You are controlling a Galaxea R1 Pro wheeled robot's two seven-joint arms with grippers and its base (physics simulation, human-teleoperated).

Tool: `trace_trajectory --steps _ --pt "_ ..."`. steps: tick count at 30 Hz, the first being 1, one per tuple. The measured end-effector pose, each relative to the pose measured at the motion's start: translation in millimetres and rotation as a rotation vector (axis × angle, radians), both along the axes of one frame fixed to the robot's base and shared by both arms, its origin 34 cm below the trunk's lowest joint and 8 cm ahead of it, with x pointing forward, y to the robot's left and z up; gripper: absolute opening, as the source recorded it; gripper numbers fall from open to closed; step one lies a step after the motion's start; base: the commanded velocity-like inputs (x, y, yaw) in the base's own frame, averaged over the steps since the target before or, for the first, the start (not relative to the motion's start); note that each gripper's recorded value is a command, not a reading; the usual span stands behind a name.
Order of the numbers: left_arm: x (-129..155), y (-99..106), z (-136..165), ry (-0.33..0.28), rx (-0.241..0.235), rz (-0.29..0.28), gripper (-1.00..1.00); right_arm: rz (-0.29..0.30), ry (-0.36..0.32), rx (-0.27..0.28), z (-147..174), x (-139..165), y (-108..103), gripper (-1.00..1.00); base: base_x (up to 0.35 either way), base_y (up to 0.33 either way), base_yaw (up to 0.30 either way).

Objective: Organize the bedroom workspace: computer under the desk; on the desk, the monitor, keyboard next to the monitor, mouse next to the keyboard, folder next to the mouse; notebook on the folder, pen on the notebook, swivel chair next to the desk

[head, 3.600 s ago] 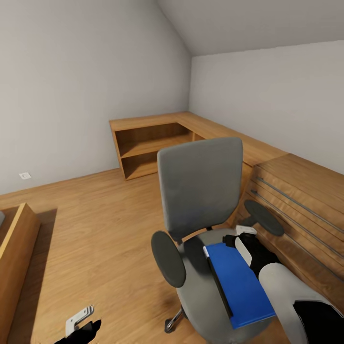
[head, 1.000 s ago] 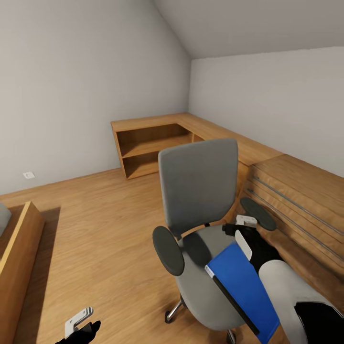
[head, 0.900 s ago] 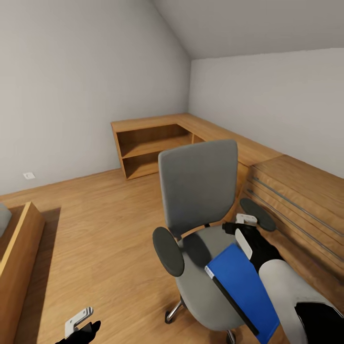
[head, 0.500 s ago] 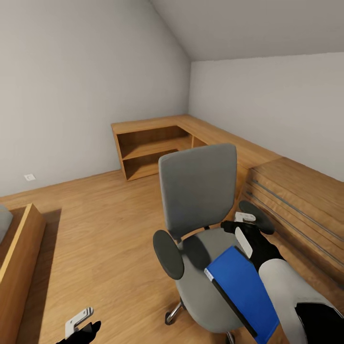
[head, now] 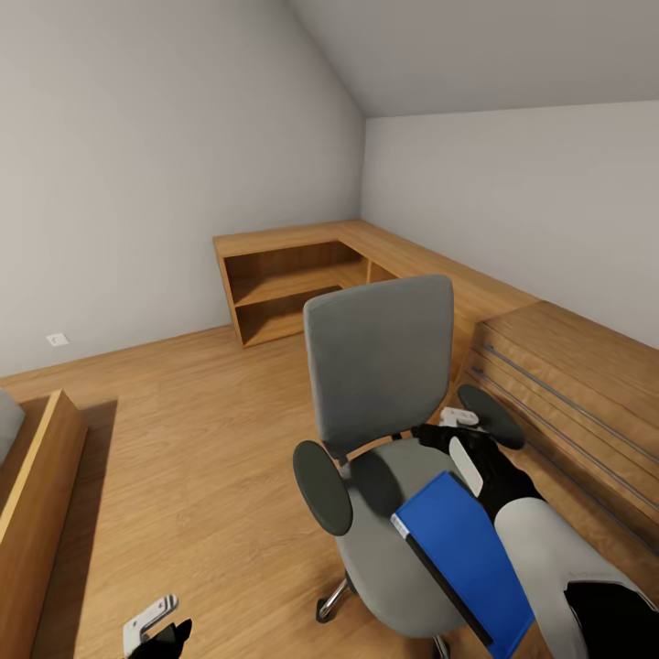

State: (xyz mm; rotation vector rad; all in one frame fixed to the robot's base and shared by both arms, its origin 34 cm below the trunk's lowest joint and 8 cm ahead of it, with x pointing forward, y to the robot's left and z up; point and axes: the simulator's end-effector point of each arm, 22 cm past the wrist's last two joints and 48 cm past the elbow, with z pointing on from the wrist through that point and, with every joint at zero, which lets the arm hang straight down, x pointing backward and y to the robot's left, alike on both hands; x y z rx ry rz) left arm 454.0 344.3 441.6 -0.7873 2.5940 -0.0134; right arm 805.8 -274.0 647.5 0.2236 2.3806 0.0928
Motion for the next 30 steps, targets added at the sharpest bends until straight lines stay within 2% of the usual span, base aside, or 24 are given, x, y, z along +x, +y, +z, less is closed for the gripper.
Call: trace_trajectory --steps 13,19,30 --pt "7.2 2.5 5.5 -0.031 0.017 0.002 1.0 -0.039 0.005 0.138 -4.2 -10.2 16.7 1.0 0.0 0.0 -0.165" --pt "9.4 1.6 7.7 -0.039 0.016 0.001 1.0 -0.043 0.007 0.154 -5.0 -14.7 19.4 1.0 0.0 0.0 -0.145" --pt "12.6 0.9 10.8 -0.049 0.014 0.0 1.0 -0.043 0.019 0.162 -8.9 -21.3 22.9 1.0 0.0 0.0 -0.028"
